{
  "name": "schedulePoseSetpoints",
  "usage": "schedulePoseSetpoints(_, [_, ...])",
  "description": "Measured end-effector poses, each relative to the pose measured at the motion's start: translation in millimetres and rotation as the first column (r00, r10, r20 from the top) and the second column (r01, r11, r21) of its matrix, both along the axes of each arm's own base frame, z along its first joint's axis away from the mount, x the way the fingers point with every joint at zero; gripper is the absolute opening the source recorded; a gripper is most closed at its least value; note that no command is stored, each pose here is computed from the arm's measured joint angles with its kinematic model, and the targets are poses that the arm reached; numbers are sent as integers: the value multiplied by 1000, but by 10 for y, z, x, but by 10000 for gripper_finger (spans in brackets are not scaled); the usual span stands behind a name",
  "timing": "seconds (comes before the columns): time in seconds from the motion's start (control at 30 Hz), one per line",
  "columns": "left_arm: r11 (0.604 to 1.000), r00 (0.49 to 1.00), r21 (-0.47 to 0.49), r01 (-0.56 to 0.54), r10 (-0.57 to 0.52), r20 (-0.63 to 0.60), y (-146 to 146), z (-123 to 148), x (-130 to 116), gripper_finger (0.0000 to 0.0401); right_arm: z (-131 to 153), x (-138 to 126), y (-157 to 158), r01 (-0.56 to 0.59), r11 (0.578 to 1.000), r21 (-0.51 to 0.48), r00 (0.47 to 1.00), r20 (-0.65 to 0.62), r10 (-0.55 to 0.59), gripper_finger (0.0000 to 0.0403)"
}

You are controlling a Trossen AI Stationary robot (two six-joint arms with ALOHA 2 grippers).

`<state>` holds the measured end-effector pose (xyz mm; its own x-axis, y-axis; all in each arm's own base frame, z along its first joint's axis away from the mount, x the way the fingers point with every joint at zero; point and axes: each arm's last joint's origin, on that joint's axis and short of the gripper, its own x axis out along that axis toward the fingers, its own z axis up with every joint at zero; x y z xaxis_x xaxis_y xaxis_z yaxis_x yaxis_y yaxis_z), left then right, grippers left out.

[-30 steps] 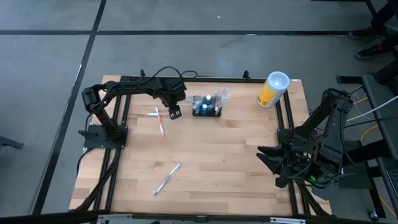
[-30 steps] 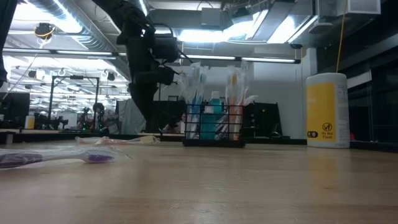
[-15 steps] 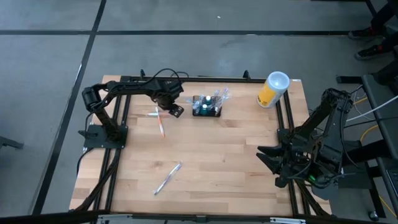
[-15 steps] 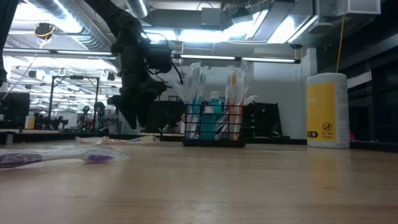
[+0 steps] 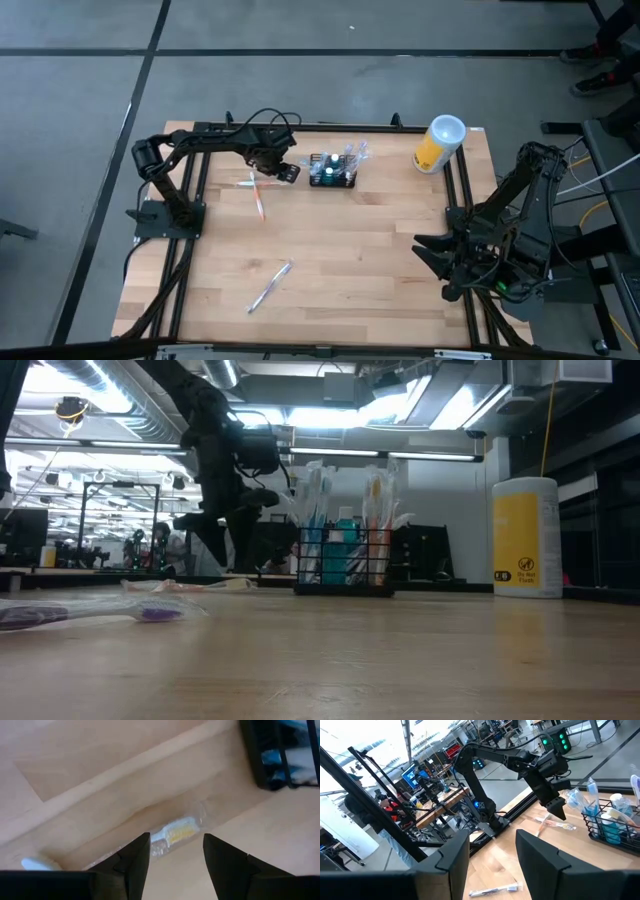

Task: Pick & Place toothbrushing station
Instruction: Put the orange toothbrush into the black mesh organizer

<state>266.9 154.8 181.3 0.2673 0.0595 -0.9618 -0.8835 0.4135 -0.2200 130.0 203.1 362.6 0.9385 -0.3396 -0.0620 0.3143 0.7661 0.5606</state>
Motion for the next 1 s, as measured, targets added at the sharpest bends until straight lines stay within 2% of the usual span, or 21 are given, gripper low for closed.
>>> schedulePoseSetpoints(0.17, [999, 999, 2, -48, 48, -21, 39, -83, 20, 189, 0, 0, 1, -3, 1000, -1, 1000, -2, 3, 164])
schedulePoseSetpoints(0.3, [998, 998, -38, -41, 39, -51, 47, -220, 46, 189, -1, 0, 1, -5, 1000, 2, 1000, -2, 5, 164])
schedulePoseSetpoints(0.57, [999, 998, -43, -21, 18, -60, 35, -262, 66, 189, 8, 3, 8, -9, 1000, 19, 1000, 3, 9, 164])
schedulePoseSetpoints(1.0, [987, 992, -127, 97, -106, -72, -597, -267, 308, 189, 7, -5, 14, -14, 1000, 15, 1000, 1, 14, 164])
